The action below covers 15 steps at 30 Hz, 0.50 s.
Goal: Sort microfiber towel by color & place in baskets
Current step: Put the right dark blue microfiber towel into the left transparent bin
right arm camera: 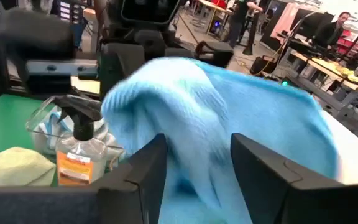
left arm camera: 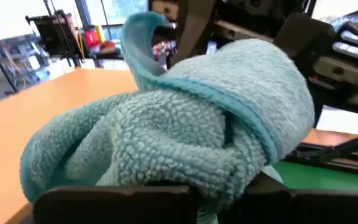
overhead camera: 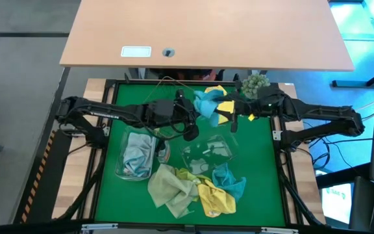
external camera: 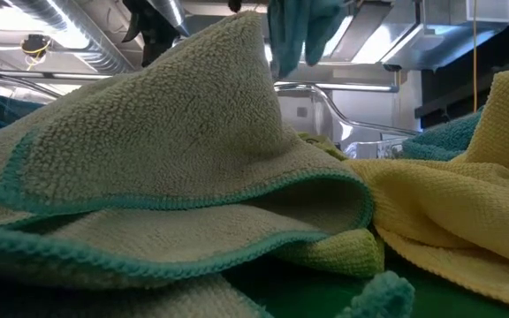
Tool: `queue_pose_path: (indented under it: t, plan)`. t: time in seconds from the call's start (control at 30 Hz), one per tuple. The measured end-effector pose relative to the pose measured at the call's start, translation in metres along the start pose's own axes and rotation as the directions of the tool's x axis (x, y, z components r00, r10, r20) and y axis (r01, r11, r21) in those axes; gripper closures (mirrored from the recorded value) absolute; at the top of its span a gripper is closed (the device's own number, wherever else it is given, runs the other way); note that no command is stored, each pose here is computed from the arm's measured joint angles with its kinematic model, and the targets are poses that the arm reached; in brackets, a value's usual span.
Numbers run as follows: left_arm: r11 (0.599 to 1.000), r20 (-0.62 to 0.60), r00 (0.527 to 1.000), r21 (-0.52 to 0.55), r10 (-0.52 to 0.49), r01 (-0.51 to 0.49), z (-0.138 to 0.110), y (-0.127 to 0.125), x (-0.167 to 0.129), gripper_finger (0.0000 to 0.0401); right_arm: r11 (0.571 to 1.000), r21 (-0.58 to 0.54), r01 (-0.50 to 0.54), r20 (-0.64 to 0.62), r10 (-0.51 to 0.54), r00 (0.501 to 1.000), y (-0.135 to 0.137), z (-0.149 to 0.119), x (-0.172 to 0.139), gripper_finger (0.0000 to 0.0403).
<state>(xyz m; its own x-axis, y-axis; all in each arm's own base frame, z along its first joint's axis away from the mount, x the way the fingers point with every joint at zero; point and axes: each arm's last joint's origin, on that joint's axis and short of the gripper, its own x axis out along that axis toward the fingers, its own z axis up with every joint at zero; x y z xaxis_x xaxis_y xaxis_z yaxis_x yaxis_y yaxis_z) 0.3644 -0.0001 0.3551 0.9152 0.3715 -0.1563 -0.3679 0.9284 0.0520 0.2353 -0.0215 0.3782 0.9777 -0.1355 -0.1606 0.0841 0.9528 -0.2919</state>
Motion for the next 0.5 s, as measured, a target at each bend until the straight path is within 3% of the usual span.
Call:
queue_pose_path:
  t: [0.3,0.5]
  plan:
    - [1.000,-0.032,0.999,0.006,0.008,-0.008,0.016,0.001,-0.037,0.0385,1.000,-0.002,-0.011,-0.042,0.011,0.999,-0.002,0.001,-0.032,0.0224]
    - [0.994,-0.064,0.998,-0.106,-0.015,0.008,0.031,0.007,-0.081,0.0385,0.999,0.036,-0.032,-0.128,0.036,0.991,0.000,-0.007,-0.038,0.0223]
